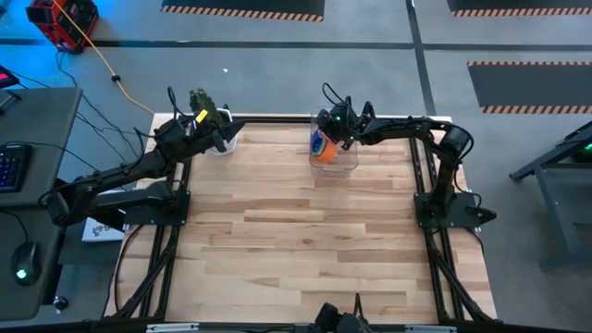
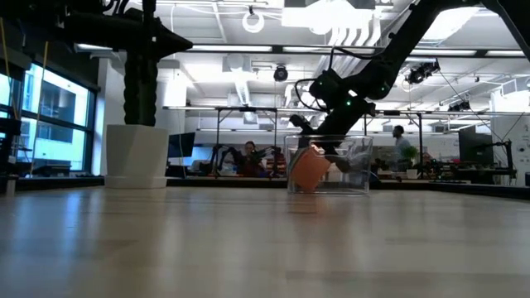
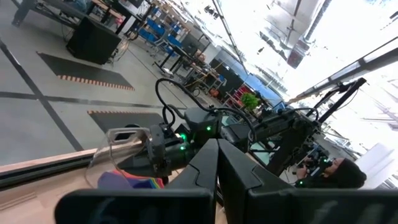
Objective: Nest measuring cups in basket
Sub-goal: Put the stacked measuring cups into the transparent bin, then adjust the stacked measuring cups in the transparent bin
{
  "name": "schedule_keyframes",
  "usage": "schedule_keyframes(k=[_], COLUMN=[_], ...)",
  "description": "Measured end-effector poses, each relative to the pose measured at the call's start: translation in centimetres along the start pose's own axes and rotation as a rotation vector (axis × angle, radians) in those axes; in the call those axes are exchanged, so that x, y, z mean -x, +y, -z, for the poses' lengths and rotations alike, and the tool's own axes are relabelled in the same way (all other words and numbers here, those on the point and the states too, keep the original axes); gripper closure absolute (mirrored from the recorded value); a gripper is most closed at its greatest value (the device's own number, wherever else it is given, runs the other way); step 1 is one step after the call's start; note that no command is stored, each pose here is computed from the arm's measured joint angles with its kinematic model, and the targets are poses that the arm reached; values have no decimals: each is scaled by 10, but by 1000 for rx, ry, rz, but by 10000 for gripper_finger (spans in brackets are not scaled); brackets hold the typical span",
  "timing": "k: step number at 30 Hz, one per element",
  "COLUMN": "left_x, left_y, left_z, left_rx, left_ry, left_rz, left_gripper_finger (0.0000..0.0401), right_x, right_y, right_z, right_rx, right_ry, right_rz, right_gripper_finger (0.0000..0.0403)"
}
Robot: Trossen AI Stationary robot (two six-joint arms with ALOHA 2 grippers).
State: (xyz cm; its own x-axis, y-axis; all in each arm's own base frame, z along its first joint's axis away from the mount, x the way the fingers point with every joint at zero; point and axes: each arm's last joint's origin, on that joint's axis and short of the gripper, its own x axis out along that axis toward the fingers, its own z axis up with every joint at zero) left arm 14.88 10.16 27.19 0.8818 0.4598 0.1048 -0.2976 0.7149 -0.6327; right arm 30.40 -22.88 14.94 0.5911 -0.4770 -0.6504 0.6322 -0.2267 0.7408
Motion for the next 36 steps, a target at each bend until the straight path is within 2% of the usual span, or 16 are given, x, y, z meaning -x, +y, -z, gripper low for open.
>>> schedule_keyframes(k=[2,10,13,20,23,36], left_x=[0,0,0,0,0,0], left_y=[0,0,0,0,0,0], left_z=[0,0,0,0,0,0], left_rx=[0,0,0,-1,-1,-9], left_ry=[0,0,0,0,0,2], left_rz=[0,0,0,0,0,-1], left_gripper_finger=[401,401,401,401,401,401], right_x=[0,0,0,1,1,10], right_y=[-1,-5,-5,-11,-12,-11], right_z=[0,0,0,1,1,-4], right_rx=[48,-4,-13,8,26,25], right_ry=[-6,-20,-19,-2,3,-18], right_rz=[11,53,58,113,124,160], right_gripper_finger=[258,243,215,120,98,91])
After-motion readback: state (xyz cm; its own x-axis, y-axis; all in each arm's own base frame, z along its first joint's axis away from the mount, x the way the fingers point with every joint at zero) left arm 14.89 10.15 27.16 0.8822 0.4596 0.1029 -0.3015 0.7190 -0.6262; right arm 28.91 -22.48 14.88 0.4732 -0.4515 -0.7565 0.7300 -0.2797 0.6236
